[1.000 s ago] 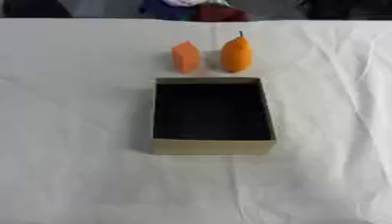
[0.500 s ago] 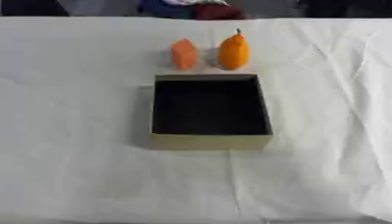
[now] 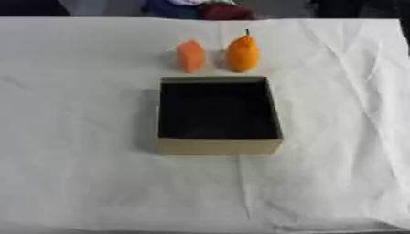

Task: Pick up objects on the table and place them in the box.

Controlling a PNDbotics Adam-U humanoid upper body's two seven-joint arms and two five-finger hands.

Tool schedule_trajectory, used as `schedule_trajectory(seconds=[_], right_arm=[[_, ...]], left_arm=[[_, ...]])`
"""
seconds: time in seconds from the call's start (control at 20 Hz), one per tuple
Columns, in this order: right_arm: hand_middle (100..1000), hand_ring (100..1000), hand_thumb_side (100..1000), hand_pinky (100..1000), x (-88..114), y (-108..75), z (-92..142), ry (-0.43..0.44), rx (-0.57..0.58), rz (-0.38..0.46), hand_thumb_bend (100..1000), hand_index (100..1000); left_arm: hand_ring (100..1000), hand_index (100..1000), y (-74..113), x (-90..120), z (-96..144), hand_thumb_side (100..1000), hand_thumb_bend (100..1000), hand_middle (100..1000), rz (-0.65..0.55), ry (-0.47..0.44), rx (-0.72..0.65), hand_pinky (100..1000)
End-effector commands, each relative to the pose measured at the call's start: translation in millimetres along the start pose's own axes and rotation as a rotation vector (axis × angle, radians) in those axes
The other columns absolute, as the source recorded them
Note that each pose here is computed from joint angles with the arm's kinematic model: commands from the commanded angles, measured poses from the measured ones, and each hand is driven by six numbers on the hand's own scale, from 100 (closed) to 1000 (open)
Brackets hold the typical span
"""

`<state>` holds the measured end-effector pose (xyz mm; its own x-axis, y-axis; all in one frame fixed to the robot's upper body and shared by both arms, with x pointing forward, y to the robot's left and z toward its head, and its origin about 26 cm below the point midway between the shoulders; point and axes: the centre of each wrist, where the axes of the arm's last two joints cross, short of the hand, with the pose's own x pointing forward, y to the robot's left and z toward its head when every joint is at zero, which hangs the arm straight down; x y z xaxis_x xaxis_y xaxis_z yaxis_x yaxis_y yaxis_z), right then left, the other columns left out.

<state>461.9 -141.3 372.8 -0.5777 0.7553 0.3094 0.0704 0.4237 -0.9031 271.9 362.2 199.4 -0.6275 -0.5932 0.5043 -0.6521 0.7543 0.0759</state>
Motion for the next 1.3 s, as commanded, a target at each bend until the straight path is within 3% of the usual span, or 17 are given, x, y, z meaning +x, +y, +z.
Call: schedule_trajectory(seconds=[0.05, 0.45, 0.65, 1.05, 1.3], right_arm=[[849, 920, 1000, 842, 12.1, 6.2, -14.0, -0.024, 0.067, 0.046, 100, 861], [890, 951, 1000, 862, 23.6, 50.9, -40.8, -0.071, 0.26, 0.122, 100, 883], [899, 961, 1000, 870, 20.8, 73.1, -47.8, -0.081, 0.338, 0.159, 171, 891], [900, 977, 757, 888, 7.7, 107.8, -53.6, -0.096, 0.496, 0.218, 281, 889], [906, 973, 625, 892, -3.6, 110.1, -51.6, -0.121, 0.559, 0.291, 357, 905]], left_arm=[[580, 854, 0.7, 6.8, -9.6, 878, 100, 635, 0.005, -0.042, -0.016, 766], [580, 854, -1.6, 7.5, -9.8, 878, 100, 635, 0.018, -0.04, -0.022, 766], [580, 854, -2.2, 7.7, -10.0, 877, 100, 635, 0.022, -0.04, -0.023, 766], [578, 854, -3.5, 7.9, -9.4, 877, 100, 634, 0.026, -0.038, -0.028, 766], [578, 854, -3.6, 7.9, -9.3, 876, 100, 634, 0.023, -0.038, -0.029, 766]])
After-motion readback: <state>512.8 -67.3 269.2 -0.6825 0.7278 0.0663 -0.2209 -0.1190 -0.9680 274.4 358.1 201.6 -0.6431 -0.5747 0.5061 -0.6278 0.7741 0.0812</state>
